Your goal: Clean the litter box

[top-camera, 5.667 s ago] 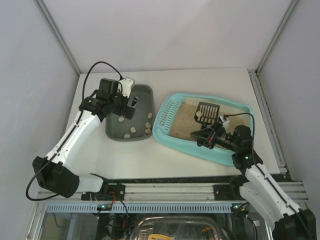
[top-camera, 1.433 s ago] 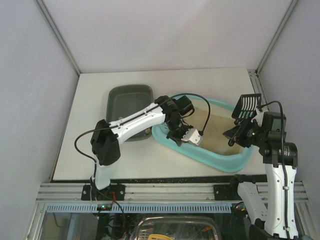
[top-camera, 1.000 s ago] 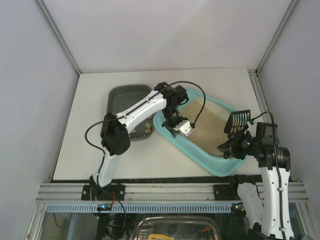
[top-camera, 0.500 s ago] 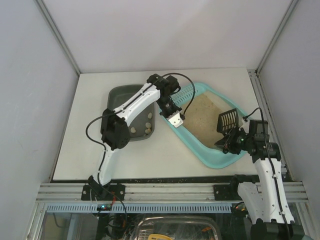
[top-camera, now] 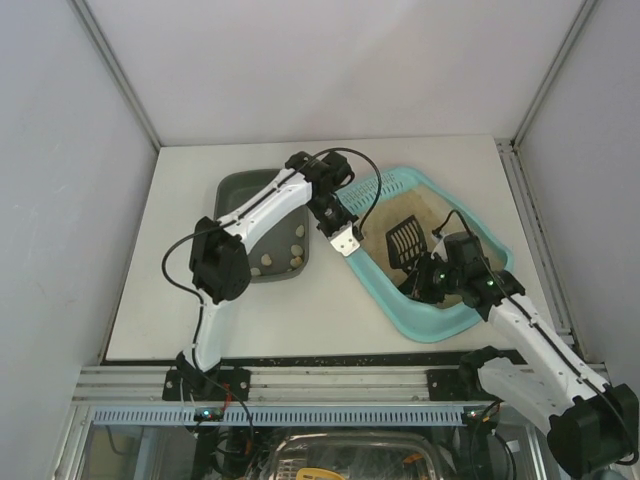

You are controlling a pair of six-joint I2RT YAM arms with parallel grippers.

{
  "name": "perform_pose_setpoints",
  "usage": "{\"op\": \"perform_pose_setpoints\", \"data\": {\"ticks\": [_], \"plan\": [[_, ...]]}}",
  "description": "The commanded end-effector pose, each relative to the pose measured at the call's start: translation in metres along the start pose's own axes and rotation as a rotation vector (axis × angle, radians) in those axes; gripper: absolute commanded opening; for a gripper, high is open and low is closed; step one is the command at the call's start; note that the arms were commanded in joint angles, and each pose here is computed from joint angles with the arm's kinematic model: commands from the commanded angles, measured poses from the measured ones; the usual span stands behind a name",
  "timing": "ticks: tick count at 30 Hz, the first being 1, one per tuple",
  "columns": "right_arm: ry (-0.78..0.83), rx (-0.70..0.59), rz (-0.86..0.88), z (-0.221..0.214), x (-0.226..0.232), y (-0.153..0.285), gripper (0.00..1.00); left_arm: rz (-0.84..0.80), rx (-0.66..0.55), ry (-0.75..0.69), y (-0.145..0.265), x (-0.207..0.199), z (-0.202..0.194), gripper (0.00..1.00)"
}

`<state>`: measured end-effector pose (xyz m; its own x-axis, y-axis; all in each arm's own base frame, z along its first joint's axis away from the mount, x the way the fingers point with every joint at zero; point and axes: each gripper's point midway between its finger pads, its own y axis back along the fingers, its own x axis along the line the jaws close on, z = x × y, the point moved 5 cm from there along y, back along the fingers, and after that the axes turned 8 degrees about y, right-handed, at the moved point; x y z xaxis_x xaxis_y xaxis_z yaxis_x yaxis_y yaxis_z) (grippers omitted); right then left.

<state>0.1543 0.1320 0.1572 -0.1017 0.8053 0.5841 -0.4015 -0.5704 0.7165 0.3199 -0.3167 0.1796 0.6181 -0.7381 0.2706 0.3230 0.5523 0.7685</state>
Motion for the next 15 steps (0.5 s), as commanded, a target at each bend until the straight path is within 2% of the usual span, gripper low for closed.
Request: {"op": "perform_pose_setpoints", "data": {"ticks": [1,5,6,7,9,13,14,15], "plan": [[-0.012,-0.019,0.075,0.001,0.023,-0.013,0.00,0.208,0.095,-0.189,0.007,0.070,-0.029,0.00],[-0.016,-0.021,0.130,0.006,0.042,-0.030,0.00,0.297,0.104,-0.187,0.005,0.091,-0.036,0.00],[-0.011,-0.025,0.150,0.007,0.048,-0.035,0.00,0.315,0.106,-0.181,0.006,0.095,-0.037,0.03],[-0.004,-0.028,0.162,0.009,0.054,-0.040,0.00,0.329,0.106,-0.177,0.006,0.098,-0.038,0.09],[0.010,-0.018,0.178,0.012,0.063,-0.050,0.00,0.358,0.103,-0.157,0.009,0.103,-0.037,0.27],[0.049,0.011,0.173,0.015,0.077,-0.072,0.00,0.412,0.088,-0.114,0.014,0.108,-0.032,0.48],[0.058,0.000,0.174,0.017,0.080,-0.074,0.00,0.427,0.083,-0.106,0.017,0.109,-0.031,0.56],[0.062,-0.008,0.180,0.019,0.083,-0.077,0.00,0.443,0.080,-0.104,0.019,0.109,-0.028,0.69]]}}
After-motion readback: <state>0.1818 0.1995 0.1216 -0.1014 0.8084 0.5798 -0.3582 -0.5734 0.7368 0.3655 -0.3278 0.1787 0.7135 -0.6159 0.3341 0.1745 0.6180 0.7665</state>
